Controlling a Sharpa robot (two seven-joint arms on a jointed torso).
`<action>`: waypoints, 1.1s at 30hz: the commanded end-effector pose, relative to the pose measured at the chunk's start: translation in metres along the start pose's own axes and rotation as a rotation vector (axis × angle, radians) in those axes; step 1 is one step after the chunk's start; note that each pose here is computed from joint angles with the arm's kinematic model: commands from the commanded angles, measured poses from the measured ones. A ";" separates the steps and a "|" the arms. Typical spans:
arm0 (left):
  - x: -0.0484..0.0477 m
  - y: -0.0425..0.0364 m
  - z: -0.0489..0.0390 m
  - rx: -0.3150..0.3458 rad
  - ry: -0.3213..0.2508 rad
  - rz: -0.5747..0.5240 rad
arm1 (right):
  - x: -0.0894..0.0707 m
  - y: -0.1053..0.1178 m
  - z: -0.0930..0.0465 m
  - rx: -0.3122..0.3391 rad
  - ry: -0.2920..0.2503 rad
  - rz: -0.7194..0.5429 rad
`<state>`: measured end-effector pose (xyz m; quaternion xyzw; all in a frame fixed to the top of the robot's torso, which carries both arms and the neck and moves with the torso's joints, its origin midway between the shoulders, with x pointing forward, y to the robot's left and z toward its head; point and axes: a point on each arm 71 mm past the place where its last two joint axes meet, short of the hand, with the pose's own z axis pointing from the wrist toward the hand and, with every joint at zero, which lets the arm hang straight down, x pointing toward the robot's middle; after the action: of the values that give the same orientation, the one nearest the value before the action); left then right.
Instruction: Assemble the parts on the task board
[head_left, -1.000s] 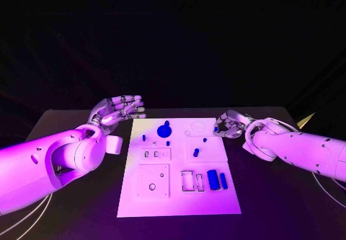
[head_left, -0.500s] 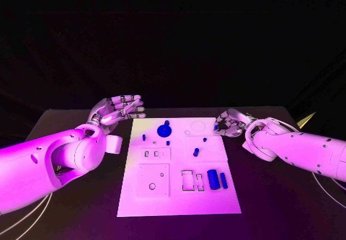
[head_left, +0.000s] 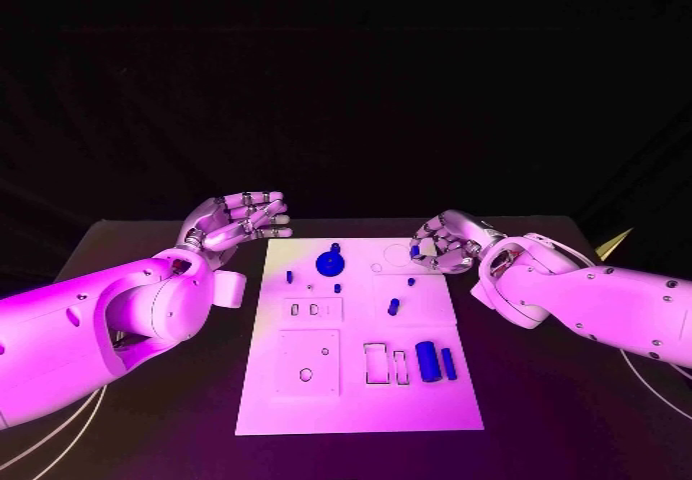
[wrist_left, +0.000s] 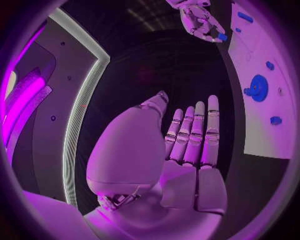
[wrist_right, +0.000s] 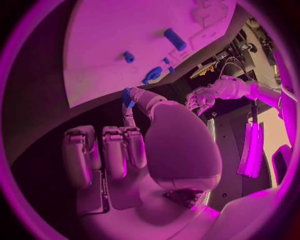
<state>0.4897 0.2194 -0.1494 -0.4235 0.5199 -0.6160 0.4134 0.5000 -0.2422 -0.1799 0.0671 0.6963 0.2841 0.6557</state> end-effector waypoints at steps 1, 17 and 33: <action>0.0022 -0.0005 0.0011 0.007 0.017 -0.008 | 0.004 0.015 -0.001 0.020 -0.019 -0.019; 0.0016 0.0027 0.0063 0.001 0.010 -0.003 | 0.066 0.107 0.002 -0.042 0.116 0.017; 0.0042 0.0036 0.0079 -0.001 0.010 -0.003 | 0.113 0.135 0.004 -0.046 0.190 -0.016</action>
<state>0.4965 0.2151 -0.1528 -0.4253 0.5218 -0.6127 0.4141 0.4513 -0.0770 -0.2104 0.0305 0.7426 0.3173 0.5890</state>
